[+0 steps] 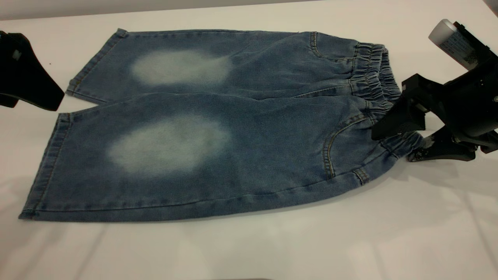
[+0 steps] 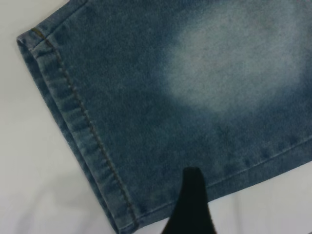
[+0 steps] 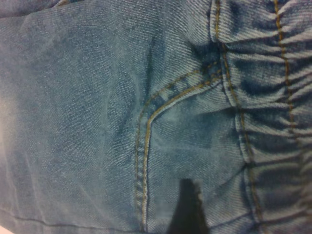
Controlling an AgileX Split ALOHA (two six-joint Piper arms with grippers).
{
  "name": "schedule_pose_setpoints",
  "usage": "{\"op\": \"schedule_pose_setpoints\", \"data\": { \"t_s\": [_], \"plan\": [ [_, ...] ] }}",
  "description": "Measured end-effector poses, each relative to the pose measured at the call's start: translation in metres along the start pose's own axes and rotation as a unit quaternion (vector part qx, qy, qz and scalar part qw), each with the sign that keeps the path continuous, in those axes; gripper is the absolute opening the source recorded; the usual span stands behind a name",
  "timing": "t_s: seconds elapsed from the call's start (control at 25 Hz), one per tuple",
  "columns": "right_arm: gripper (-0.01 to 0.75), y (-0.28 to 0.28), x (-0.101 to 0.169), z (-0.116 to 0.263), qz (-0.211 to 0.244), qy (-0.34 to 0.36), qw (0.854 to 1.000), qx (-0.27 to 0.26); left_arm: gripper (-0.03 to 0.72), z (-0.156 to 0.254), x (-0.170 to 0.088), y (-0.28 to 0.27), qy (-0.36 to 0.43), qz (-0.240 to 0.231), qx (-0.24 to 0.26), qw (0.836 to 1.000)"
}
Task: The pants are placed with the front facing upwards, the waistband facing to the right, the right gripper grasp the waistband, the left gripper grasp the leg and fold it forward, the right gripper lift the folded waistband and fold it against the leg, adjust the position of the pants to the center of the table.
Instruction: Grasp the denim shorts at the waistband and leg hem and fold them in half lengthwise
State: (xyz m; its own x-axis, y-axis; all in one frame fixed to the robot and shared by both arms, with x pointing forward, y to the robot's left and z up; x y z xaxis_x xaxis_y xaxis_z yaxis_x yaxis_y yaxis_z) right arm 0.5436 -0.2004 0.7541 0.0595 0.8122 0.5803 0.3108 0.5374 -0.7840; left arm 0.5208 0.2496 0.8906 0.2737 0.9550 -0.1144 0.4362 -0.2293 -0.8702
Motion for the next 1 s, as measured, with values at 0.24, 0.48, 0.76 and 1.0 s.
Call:
{"op": "schedule_pose_setpoints", "data": {
  "t_s": [0.24, 0.48, 0.76, 1.0],
  "plan": [
    [0.187, 0.0, -0.002, 0.0, 0.007, -0.001, 1.0, 0.0, 0.546, 0.0, 0.0, 0.0, 0.0, 0.0, 0.0, 1.0],
    [0.037, 0.0, -0.003, 0.0, 0.007, -0.001, 1.0, 0.0, 0.521, 0.002, 0.003, 0.002, 0.02, -0.008, 0.008, 1.0],
    [0.037, 0.0, -0.003, 0.0, 0.007, -0.001, 1.0, 0.0, 0.515, 0.035, 0.016, 0.031, 0.073, -0.02, 0.091, 0.993],
    [0.038, 0.0, -0.003, 0.0, 0.007, -0.002, 1.0, 0.0, 0.515, 0.06, 0.028, 0.06, 0.103, -0.028, 0.154, 0.982]
  ]
}}
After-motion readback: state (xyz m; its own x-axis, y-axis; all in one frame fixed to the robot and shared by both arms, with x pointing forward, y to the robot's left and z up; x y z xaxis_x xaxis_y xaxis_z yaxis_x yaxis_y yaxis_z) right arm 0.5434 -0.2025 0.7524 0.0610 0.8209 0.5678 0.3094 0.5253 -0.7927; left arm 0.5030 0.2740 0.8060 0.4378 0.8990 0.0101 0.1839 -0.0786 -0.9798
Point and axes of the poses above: a point on each arm's last joint axis where the gripper is mounted, y pointing out along that axis toward the gripper, x along the wrist's bending axis when the last joint is at zero, z = x × y, the point moved 8 cm from there along y, pointing out along that axis toward the gripper, and after that the axes turned 2 degrees about -y, right-handed, at the moved point
